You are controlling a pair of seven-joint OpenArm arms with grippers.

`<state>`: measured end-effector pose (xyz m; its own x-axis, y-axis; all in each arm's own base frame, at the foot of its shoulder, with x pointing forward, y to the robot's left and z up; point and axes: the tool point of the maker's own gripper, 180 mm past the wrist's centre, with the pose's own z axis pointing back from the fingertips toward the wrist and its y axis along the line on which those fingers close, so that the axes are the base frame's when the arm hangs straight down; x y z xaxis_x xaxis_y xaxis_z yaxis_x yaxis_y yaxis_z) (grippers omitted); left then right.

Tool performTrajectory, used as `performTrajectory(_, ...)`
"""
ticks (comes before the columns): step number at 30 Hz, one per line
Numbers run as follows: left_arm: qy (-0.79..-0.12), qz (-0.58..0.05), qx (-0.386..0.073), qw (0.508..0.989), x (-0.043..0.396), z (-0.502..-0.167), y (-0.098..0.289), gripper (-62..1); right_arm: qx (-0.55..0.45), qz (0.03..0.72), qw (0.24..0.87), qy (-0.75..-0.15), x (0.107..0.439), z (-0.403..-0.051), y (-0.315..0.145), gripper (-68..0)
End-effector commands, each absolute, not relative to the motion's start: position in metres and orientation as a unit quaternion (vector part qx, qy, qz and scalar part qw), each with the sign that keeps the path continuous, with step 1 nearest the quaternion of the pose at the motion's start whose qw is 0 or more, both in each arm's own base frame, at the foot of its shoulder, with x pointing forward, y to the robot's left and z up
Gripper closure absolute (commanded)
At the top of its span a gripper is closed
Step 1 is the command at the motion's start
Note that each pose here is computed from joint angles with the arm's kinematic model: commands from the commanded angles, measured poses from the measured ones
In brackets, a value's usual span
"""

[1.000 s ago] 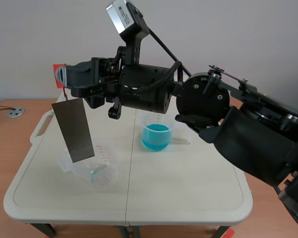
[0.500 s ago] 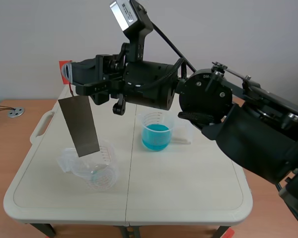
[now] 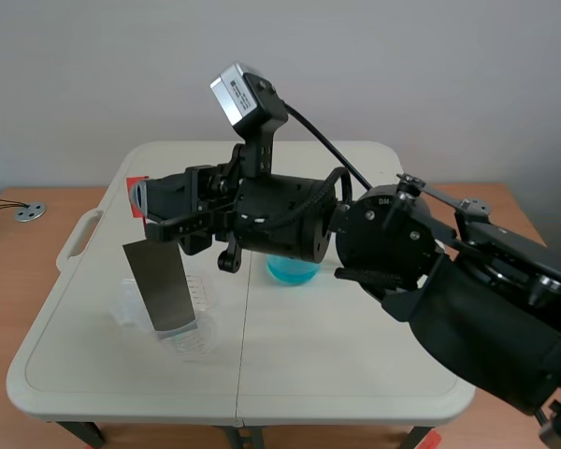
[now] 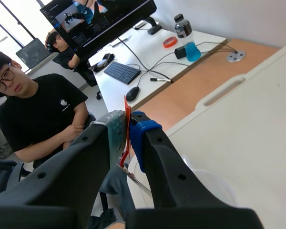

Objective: Hold the metal plate by the orange handle, dip it into the blue solution, take it out and point at it, then put the plate back in the beaker on the left.
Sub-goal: 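Put the plate into the left beaker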

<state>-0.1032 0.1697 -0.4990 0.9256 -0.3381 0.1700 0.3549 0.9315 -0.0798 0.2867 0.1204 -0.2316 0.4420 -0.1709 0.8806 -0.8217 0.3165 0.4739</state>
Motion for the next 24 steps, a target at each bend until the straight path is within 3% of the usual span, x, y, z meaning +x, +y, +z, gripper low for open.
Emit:
performTrajectory(1, -0.074, -0.178, -0.055, 0.980, -0.108, -0.497, 0.171, -7.7, 0.540, 0.242, 0.646, -0.481, 0.287, -0.217, 0.124, -1.5)
performTrajectory(10, -0.074, -0.178, -0.056, 0.980, -0.108, -0.497, 0.171, -7.7, 0.519, 0.212, 0.683, -0.468, 0.281, -0.244, 0.126, -1.5)
performTrajectory(24, -0.074, -0.178, -0.056, 0.980, -0.108, -0.497, 0.171, -7.7, 0.465, 0.228, 0.693, -0.502, 0.296, -0.249, 0.117, -2.3)
